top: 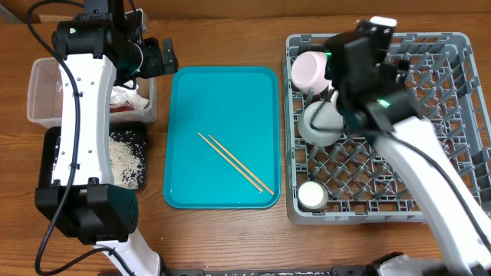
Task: Sort waste into correct bins and load items into the dishwasher
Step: 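Lift the pink plate and stand it upright in the rack's back, then move right gripper to the chopsticks and grasp one chopstick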
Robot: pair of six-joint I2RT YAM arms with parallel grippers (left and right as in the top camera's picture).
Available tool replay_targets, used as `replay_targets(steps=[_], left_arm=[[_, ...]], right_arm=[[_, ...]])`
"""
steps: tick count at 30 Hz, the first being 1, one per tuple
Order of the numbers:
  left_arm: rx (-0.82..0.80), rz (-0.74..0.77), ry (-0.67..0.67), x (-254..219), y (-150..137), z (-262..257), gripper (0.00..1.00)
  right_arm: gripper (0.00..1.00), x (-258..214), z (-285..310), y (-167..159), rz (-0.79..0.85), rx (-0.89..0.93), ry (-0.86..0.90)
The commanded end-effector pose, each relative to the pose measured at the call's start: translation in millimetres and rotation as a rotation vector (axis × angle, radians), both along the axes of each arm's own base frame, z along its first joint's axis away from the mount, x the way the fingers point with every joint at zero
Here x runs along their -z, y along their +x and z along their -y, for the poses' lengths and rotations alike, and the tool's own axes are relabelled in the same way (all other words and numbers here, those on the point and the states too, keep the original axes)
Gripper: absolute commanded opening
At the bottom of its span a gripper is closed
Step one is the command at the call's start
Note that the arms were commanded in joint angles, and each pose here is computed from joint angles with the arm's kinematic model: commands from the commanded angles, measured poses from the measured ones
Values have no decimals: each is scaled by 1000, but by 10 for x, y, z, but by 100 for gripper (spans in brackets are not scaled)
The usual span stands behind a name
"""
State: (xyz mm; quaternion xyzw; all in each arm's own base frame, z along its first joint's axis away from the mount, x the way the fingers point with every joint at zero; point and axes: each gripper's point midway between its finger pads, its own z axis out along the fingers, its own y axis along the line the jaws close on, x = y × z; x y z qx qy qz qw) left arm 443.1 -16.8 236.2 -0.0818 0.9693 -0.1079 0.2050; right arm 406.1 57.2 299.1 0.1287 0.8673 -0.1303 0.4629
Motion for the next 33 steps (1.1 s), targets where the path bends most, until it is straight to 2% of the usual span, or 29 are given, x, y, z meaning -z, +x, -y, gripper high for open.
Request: replay_targets(steps=[1, 3, 8, 12, 18, 26, 33], left_arm=[[8, 30, -5, -106, 17, 26, 100], [8, 30, -5, -106, 17, 26, 100], [8, 30, -5, -106, 17, 26, 100], [8, 30, -5, -106, 17, 26, 100], [8, 30, -5, -106, 17, 26, 100], [8, 30, -5, -106, 17, 26, 100], [8, 30, -5, -106, 17, 26, 100]], right_arm=[[95, -149, -956, -201, -54, -464, 376], [89, -23, -1344, -291, -124, -629, 456], [86, 896, -2030, -519, -420, -726, 406], [86, 1540, -2271, -726, -614, -749, 331], [79, 2052, -2466, -857, -709, -779, 205], [77, 2620, -2599, -877, -766, -847, 47], [76, 2796, -2604, -880, -782, -894, 3]])
